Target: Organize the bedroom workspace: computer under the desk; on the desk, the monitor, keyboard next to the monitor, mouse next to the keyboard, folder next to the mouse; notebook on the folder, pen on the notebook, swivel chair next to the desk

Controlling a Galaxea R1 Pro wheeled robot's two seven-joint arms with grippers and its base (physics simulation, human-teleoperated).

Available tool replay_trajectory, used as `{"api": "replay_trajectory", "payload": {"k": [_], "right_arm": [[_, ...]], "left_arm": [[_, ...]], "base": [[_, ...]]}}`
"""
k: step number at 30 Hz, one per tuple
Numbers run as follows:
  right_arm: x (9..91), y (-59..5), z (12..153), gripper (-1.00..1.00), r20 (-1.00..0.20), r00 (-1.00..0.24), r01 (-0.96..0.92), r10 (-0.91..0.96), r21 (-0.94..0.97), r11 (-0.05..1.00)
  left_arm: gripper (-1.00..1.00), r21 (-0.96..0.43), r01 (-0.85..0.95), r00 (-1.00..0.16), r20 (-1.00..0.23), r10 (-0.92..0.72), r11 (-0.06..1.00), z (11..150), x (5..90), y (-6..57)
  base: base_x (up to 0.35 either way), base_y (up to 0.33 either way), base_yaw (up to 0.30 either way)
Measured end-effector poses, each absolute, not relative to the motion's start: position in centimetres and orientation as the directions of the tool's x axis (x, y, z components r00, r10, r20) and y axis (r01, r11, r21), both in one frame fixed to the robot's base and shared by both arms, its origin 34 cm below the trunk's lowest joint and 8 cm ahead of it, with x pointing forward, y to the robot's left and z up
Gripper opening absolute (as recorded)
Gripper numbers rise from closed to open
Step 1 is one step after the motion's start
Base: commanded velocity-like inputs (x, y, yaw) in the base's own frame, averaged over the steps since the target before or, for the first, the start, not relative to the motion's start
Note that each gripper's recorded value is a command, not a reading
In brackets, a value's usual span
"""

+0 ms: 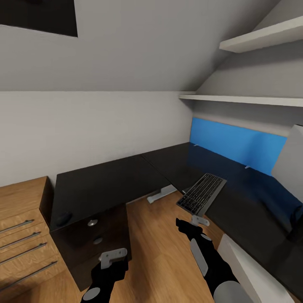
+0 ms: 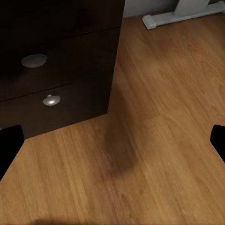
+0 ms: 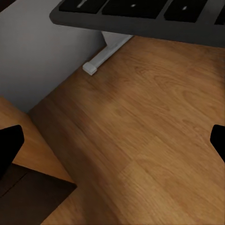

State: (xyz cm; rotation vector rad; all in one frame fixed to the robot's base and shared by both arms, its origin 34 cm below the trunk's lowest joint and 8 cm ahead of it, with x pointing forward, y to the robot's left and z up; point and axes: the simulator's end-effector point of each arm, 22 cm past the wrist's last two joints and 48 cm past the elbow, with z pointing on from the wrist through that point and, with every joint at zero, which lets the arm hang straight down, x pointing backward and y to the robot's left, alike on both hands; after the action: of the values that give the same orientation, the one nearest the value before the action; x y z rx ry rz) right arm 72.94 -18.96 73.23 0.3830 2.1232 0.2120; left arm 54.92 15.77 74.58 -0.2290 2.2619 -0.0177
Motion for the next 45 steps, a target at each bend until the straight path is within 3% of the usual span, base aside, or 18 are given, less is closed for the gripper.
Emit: {"api": "replay_trajectory", "payload": {"k": [34, 45], "right_arm": [[72.97, -18.96, 73.25, 1.00, -0.784, -0.511, 0.189, 0.352, 0.297, 0.936], [72.97, -18.96, 73.26, 1.00, -0.785, -0.510, 0.189, 0.352, 0.297, 0.936]], "left_arm": [[1.00, -0.079, -0.162, -0.639, -0.752, -0.165, 0.984, 73.99, 54.75, 16.27], [1.00, -0.078, -0.162, -0.638, -0.752, -0.165, 0.984, 73.98, 54.75, 16.33]], "base": [[-0.101, 0.094, 0.000], [-0.002, 0.016, -0.148]]}}
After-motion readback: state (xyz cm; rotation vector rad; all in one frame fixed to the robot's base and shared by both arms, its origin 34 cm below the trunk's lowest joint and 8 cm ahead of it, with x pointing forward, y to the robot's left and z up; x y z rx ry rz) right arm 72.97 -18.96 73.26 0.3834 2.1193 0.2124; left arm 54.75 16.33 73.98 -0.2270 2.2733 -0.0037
